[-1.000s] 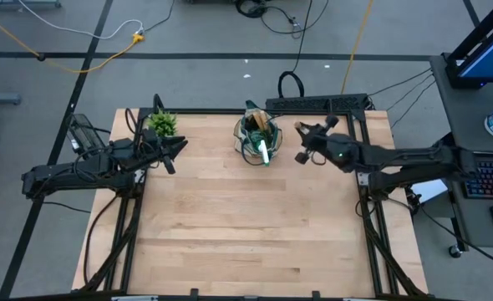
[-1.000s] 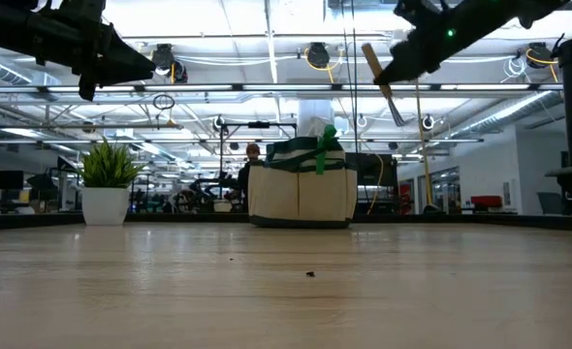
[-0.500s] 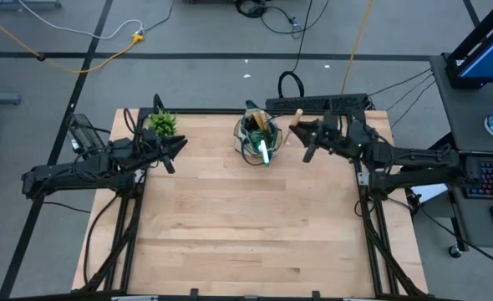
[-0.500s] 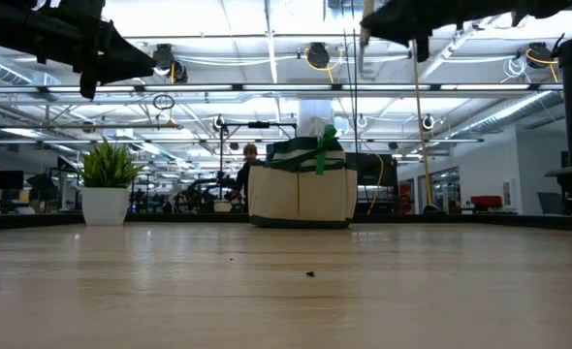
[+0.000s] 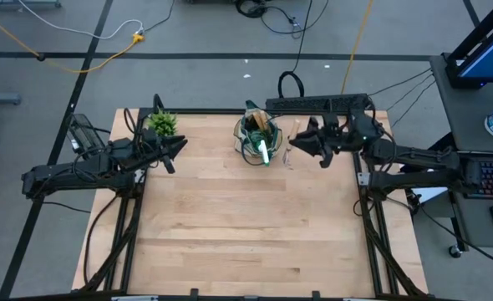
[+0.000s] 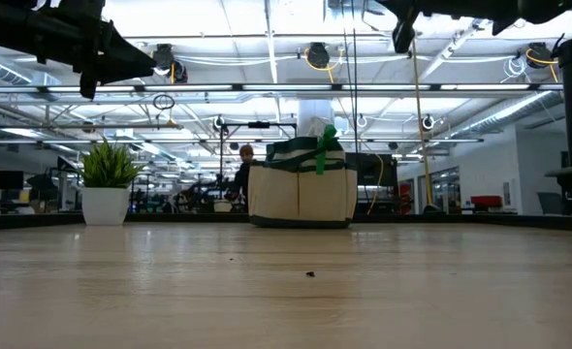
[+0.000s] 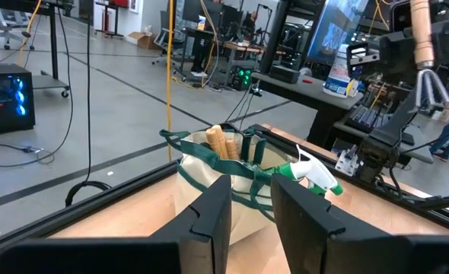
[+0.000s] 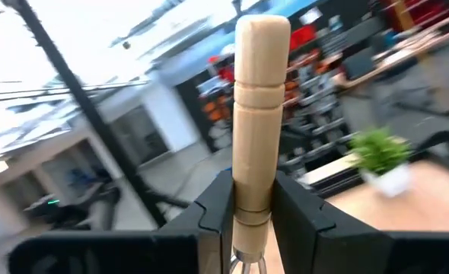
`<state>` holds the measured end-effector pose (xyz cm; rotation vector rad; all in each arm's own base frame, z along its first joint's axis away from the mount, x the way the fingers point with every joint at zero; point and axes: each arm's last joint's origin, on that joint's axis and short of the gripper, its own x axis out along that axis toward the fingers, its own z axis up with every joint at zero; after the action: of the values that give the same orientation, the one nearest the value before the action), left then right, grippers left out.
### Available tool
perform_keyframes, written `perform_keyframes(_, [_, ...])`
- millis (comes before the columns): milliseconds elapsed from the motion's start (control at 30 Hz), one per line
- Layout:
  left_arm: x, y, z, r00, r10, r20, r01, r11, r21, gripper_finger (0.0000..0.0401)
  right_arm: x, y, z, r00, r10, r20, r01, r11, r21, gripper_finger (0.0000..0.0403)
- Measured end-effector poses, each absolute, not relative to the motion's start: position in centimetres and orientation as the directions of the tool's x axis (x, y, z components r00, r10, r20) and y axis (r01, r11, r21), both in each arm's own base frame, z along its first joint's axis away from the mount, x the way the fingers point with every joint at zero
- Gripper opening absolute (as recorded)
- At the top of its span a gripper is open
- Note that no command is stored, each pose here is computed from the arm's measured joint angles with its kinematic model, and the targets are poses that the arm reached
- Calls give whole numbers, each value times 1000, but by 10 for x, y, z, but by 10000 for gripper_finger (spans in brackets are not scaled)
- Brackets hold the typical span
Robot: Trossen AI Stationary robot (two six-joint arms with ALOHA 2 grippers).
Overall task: Pick & Place Garden tools in Gardening bag
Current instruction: Put the brown hand rake into the gardening bag
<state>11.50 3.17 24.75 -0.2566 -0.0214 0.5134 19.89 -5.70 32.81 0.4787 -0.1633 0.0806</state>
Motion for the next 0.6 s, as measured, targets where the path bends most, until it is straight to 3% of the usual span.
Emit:
perform_keyframes(167, [115,32,247,872,488,-45,-483,840,-248,99,196,-58,333,959,195,207,-270,852,449,59])
perform_keyframes(400, [115,32,247,872,488,-45,-483,840,-248,99,190,-51,344,874,398,279,-475,818,324,59])
perform_keyframes(600, [115,32,247,872,488,-45,-483,840,-248,99,186,-48,351,820,476,318,-554,801,229,59])
